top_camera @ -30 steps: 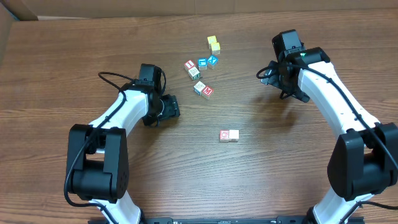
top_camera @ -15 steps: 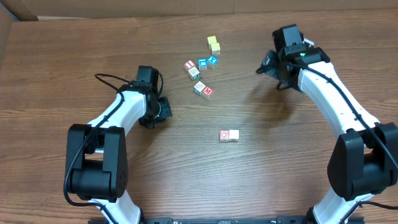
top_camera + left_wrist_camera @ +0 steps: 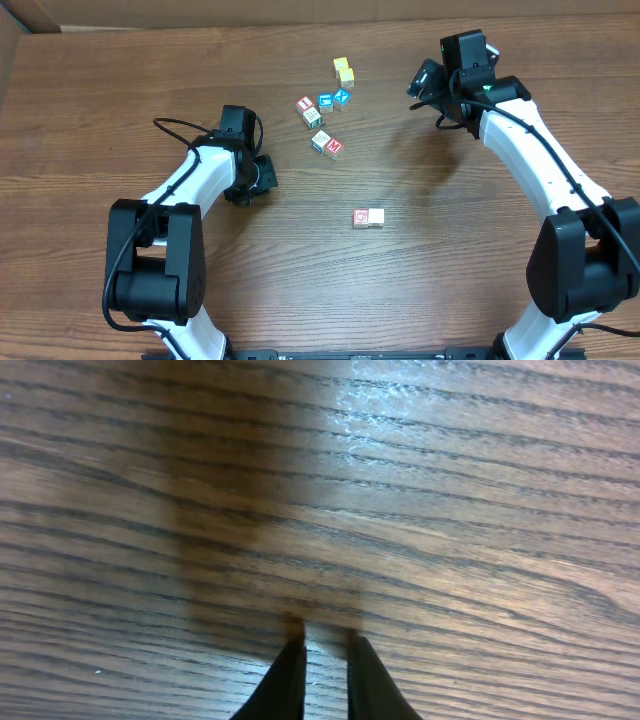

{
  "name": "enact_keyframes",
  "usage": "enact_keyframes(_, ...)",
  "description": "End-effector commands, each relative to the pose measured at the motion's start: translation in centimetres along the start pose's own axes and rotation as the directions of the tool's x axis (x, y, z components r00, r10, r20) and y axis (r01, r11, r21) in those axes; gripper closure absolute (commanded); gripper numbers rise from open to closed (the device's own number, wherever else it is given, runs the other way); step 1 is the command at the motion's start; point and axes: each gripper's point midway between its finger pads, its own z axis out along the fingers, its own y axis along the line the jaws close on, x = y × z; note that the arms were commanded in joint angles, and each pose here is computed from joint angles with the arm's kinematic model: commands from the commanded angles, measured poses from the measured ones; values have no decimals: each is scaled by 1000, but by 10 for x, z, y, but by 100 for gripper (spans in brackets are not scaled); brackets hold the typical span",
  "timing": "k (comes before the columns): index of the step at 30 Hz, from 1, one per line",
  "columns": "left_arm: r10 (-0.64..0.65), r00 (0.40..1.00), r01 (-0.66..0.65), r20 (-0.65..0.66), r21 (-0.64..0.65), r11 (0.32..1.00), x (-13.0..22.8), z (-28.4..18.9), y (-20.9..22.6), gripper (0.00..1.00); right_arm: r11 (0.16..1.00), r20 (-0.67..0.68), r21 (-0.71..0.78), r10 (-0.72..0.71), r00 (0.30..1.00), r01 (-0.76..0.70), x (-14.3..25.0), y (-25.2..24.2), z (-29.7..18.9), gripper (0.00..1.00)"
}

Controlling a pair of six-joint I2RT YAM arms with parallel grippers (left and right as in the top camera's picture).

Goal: Flip 4 blocks

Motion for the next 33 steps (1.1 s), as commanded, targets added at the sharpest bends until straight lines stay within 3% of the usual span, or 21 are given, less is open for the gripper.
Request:
enact_keyframes(1, 13, 998, -15, -68, -27, 1000, 19, 21, 8, 87, 987, -131, -162, -9, 991, -12, 20, 28, -15, 0)
enact_keyframes(2, 13, 998, -15, -68, -27, 1000, 19, 21, 8, 85, 984, -153, -179, -14, 988, -14, 24, 31, -15, 2)
enact_keyframes(4, 13, 998, -15, -68, -27, 1000, 19, 21, 8, 83, 980, -181, -200, -28, 983, -9, 34, 37, -14, 30)
enact_keyframes(6, 13, 998, -15, -69, -26, 1000, 19, 21, 8, 81, 977, -175, -210, -76, 982, 38, 43, 42, -12, 44)
enact_keyframes(9, 13, 997, -14, -78, -4, 1000, 20, 20, 4, 78, 943, -148, -264, -246, 958, 201, 63, 59, -10, 39)
enact_keyframes(14, 13, 997, -13, -82, 8, 1000, 21, 20, 2, 70, 817, -96, -319, -533, 841, 481, 107, 88, -4, 27)
enact_keyframes(19, 13, 996, -13, -83, 8, 1000, 21, 20, 2, 62, 711, -73, -334, -674, 735, 619, 143, 103, 18, 23)
enact_keyframes(24, 14, 997, -13, -82, 8, 1000, 21, 20, 2, 59, 671, -95, -342, -721, 686, 658, 172, 104, 49, 22)
enact_keyframes(33, 14, 997, -13, -78, 10, 1000, 20, 20, 1, 59, 665, -84, -367, -720, 689, 650, 178, 110, 59, 27)
